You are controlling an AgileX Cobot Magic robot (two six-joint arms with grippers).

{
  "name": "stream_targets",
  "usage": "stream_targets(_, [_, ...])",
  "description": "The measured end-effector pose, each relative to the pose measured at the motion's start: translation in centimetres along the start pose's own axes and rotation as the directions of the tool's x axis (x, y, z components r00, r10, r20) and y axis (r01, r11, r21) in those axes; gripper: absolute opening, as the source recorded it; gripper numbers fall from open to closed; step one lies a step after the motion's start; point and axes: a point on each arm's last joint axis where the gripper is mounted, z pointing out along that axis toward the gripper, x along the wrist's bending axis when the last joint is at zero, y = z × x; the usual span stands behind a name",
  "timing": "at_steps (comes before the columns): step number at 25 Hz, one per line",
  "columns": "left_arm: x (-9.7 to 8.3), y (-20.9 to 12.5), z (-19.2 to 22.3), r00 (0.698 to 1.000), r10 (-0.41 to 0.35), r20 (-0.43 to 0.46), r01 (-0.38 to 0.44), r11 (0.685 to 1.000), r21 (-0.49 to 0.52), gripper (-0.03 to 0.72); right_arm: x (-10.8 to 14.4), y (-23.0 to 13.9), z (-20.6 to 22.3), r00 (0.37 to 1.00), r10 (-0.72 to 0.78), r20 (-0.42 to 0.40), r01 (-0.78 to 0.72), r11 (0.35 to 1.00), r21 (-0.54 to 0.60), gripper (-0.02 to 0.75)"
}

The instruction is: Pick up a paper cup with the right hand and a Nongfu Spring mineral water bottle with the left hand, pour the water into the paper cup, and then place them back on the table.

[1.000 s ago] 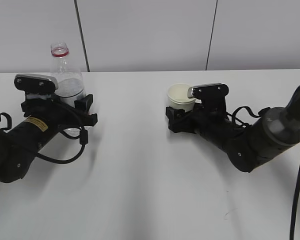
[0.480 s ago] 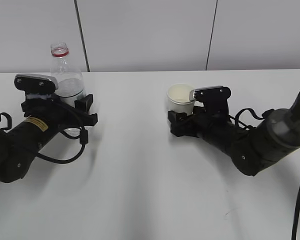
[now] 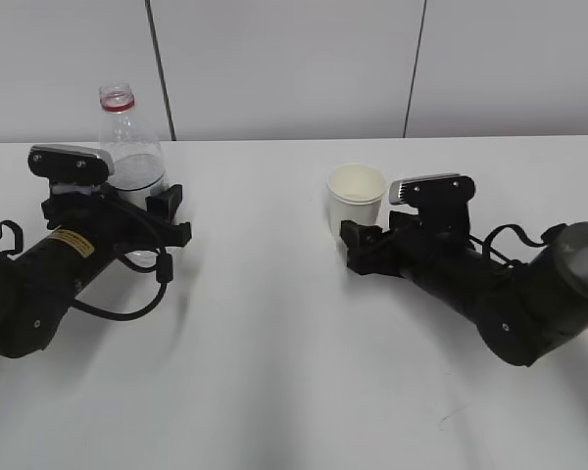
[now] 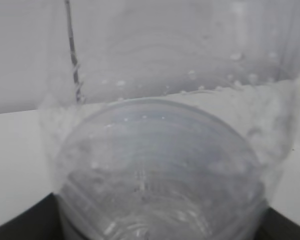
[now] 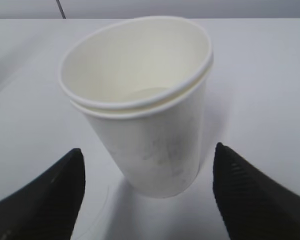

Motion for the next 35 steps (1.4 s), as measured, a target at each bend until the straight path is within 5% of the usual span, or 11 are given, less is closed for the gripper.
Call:
stream_targets(9, [0.2,0.0,0.0,1.0,-0.012,-0.021,0.012,1.0,0.0,0.426,0.3,0.7,-5.1,1.0,-0.006,0.0,0.006,1.0,0.012,0.587])
stream_targets(19, [0.4,-0.1,0.0,0.999,-0.028,-0.044,0.028,1.0,0.01,0.571,0.4,1.8,-9.2,0.997,-0.079,0.022,0.08,0.996,-0.038,0.587])
stream_targets(35, [0.3,3.9,-4.1,0.999,-0.029,-0.039,0.028,0.999,-0.025,0.579,0.8,3.1,-12.8,0.993,-0.119,0.025,0.12,0.989,-0.081,0.586])
